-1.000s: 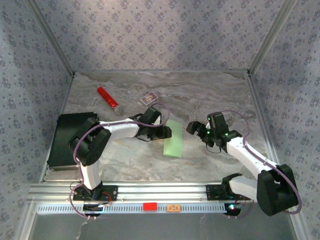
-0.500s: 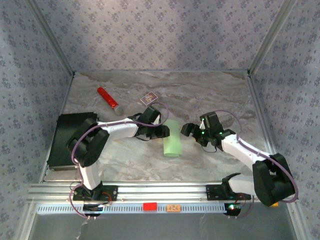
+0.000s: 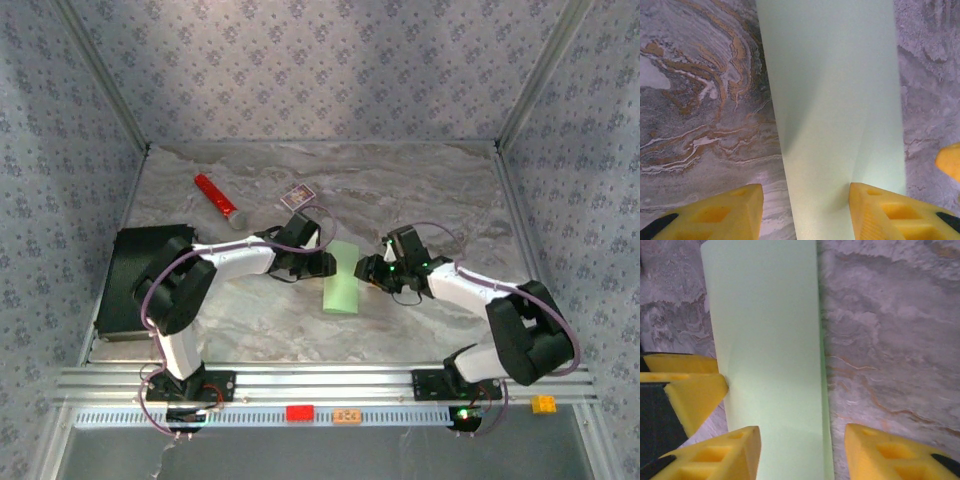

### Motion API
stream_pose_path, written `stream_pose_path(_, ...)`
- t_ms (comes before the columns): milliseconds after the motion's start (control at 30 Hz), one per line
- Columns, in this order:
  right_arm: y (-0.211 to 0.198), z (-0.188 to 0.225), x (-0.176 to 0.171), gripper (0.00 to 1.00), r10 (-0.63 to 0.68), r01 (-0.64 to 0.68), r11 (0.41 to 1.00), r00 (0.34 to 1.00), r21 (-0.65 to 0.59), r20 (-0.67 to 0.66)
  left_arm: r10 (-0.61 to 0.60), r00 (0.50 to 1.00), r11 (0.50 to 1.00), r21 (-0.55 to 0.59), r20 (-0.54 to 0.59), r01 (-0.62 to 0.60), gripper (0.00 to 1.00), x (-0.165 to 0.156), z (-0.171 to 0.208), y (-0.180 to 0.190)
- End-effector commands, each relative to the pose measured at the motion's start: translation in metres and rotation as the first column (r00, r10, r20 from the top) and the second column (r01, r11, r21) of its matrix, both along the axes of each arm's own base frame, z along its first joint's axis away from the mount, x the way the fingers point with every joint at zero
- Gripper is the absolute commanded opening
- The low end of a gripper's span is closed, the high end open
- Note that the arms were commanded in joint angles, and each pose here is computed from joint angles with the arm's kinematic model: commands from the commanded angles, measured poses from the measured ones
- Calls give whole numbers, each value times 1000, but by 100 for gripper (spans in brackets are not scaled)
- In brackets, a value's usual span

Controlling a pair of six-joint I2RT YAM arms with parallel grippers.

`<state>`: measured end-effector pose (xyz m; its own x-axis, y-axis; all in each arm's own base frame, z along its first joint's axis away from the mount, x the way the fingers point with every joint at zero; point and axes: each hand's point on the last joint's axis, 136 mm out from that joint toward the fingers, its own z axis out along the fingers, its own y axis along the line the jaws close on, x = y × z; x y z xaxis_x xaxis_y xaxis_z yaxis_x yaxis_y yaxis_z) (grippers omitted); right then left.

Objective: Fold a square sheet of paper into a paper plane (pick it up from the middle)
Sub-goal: Hold the square sheet of paper at the center of the table.

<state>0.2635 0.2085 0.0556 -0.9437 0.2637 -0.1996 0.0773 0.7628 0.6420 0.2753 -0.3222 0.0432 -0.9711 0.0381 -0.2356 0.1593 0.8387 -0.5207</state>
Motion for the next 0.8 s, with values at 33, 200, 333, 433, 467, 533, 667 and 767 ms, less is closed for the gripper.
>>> stream_pose_path(33,16,8,8,43,38,-39,999,999,31,21,-5,1000,1000,16,10,5,48,5,3,2)
stream_pose_path(200,28,3,7,30,76,-76,996,997,47,2,7,1000,1000,19,15,-7,48,7,3,3)
stream_pose_path(333,31,-6,6,24,87,-87,996,996,28,-23,11,1000,1000,19,11,-11,48,7,2,2)
stream_pose_path(433,29,-18,5,20,85,-84,996,995,9,-51,16,1000,1000,21,10,-16,48,7,1,3)
stream_pose_path(467,29,-20,5,18,86,-86,996,995,7,-54,16,1000,1000,19,10,-16,48,7,1,3)
stream_pose_path(533,29,-24,4,18,92,-92,996,994,-1,-63,14,1000,1000,6,12,-14,50,7,4,1)
stream_pose_path(667,27,-29,3,17,95,-96,995,993,-8,-73,6,1000,999,-43,22,-5,57,7,14,-6)
stream_pose_path(767,26,-29,3,17,94,-95,995,993,-9,-72,-3,1000,997,-82,16,5,61,6,18,-12)
